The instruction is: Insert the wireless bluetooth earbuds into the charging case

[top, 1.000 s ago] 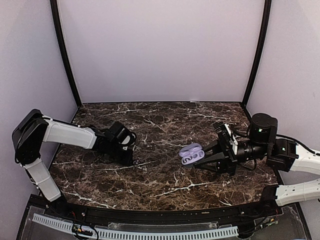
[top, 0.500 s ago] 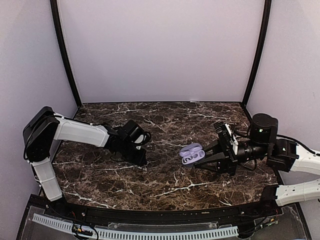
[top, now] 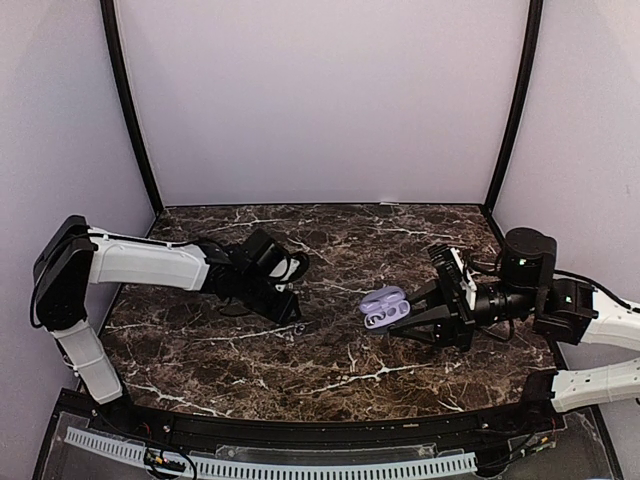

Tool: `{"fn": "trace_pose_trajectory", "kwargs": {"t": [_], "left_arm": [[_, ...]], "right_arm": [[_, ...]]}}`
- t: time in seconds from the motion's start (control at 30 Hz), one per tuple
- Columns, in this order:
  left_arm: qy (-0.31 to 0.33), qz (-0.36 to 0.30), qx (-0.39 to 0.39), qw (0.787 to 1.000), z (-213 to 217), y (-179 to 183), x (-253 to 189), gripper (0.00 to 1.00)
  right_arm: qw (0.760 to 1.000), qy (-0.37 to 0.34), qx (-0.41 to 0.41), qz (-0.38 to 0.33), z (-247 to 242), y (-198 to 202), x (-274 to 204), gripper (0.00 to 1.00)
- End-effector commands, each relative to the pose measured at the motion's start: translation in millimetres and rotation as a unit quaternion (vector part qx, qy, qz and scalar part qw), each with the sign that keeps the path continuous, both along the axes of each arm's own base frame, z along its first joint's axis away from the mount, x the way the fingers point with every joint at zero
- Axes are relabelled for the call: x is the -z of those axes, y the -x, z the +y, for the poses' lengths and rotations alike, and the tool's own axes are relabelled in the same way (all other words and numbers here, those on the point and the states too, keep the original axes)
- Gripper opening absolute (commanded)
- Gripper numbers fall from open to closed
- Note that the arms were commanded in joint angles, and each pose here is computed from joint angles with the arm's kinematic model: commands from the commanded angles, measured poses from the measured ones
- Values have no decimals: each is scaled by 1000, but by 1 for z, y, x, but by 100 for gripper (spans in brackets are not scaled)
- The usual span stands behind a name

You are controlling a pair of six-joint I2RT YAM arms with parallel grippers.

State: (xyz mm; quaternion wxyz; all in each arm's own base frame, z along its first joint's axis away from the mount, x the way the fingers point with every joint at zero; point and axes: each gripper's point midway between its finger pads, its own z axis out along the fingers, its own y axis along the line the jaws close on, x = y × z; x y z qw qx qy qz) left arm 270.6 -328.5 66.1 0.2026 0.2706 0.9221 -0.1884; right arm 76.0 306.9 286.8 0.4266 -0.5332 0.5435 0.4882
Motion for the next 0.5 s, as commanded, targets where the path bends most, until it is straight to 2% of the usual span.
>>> {"fn": "trace_pose_trajectory", "kwargs": {"t": [0.0,0.07,0.2,0.47], "left_arm": [[-17,-42,46,998,8,1,-18,30],[-27,-39,75,996,7,6,-13,31],[-43,-57,128,989,1,13,-8,44],[-69,-84,155,982,-12,5,-2,56]], "right_arm": [[1000,-15,-2,-7,-1,2,-7,0],[1000,-15,-3,-7,-1,2,-7,0],[1000,-15,-4,-6,0,2,-6,0],[1000,-14,-2,-6,-1,2,-6,0]]}}
